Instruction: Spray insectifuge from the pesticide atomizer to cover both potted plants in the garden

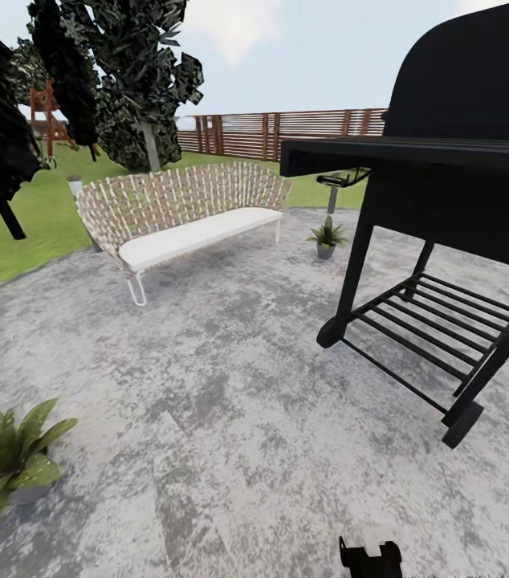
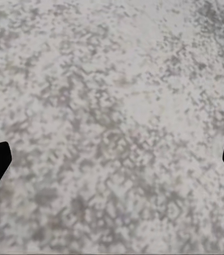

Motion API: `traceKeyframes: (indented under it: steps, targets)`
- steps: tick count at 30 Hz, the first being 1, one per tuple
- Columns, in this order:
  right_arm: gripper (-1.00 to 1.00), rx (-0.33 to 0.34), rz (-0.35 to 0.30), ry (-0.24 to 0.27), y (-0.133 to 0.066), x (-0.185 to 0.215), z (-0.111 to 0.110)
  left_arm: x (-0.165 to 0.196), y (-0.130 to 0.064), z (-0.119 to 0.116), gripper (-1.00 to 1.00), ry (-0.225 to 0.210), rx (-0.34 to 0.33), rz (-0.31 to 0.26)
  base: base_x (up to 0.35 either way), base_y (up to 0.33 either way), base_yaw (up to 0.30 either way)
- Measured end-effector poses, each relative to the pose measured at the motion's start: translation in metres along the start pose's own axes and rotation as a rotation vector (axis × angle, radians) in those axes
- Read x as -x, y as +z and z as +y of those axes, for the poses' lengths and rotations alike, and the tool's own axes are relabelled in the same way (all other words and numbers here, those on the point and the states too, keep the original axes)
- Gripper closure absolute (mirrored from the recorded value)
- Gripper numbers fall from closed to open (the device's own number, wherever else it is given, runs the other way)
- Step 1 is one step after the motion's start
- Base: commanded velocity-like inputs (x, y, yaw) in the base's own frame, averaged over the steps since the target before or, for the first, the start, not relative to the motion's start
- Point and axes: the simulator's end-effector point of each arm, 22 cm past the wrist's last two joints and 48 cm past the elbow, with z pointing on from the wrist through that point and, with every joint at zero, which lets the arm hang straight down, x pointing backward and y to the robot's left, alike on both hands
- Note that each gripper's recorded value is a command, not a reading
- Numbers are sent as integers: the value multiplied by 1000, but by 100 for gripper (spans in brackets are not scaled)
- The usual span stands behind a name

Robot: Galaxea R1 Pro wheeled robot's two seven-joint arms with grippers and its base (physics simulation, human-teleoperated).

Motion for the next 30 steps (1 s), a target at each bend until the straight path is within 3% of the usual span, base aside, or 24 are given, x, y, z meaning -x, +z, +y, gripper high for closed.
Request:
traceKeyframes:
  steps: [17,22,30]
  targets:
    - [-100,0,0,0,0,0,0,0,0,0,100,-1,1,0,69,-253,-300]
    - [-100,1,0,0,0,0,0,0,0,1,100,-3,1,0,247,-40,-300]
    - [-100,1,1,-1,0,-1,0,0,0,1,100,-4,2,0,24,-2,-300]
